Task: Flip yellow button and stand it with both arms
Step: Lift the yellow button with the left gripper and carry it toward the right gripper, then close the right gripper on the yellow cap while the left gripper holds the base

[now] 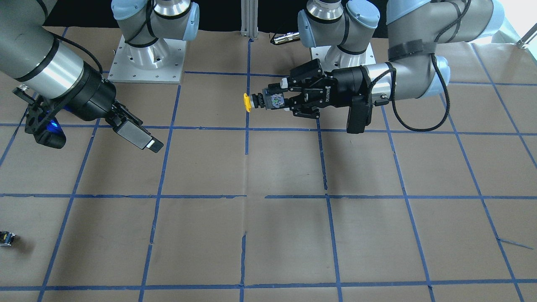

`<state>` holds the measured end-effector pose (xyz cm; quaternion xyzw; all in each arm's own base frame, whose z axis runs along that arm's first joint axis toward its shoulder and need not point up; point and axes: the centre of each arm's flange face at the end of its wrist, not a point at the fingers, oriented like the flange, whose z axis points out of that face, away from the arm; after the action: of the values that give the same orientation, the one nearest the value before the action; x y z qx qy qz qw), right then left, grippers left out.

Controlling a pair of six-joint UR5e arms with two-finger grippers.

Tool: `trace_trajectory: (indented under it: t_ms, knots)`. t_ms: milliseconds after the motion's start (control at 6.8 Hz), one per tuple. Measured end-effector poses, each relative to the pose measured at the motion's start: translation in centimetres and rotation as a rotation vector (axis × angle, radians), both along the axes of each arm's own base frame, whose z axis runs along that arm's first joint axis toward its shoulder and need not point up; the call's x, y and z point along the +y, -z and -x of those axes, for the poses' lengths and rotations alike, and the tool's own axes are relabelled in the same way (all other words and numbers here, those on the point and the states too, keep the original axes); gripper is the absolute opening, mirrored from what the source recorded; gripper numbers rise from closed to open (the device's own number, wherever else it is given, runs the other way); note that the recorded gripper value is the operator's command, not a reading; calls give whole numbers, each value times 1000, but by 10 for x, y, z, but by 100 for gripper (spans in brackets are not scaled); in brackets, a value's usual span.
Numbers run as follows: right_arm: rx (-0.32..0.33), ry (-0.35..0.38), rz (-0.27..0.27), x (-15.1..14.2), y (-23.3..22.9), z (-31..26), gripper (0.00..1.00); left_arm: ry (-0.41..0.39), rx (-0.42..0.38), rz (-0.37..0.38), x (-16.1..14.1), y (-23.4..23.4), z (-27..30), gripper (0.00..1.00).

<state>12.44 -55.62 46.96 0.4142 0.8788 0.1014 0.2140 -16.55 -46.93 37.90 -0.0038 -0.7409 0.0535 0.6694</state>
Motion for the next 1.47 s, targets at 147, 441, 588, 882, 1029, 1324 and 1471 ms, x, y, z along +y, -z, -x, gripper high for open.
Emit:
trace_trajectory:
  t_ms: [147, 441, 588, 882, 1029, 1324, 1471]
  knots:
    - [-82, 104, -38, 1, -9, -7, 100, -32, 99, -38, 3, -6, 19, 13]
    - [-174, 225, -90, 13, -29, -22, 100, -55, 187, -84, 10, 0, 37, 13]
    - [-217, 255, -102, 22, -43, -32, 100, -58, 206, -95, 12, 3, 43, 13]
    - [-263, 253, -125, 32, -50, -60, 100, -56, 229, -101, 13, 4, 51, 13]
    - [-263, 247, -131, 35, -50, -67, 100, -59, 239, -102, 14, 3, 54, 13]
    - [-253, 246, -153, 40, -49, -70, 100, -59, 245, -103, 15, 3, 56, 13]
    - [-249, 248, -169, 42, -49, -70, 98, -59, 246, -102, 16, 2, 56, 13]
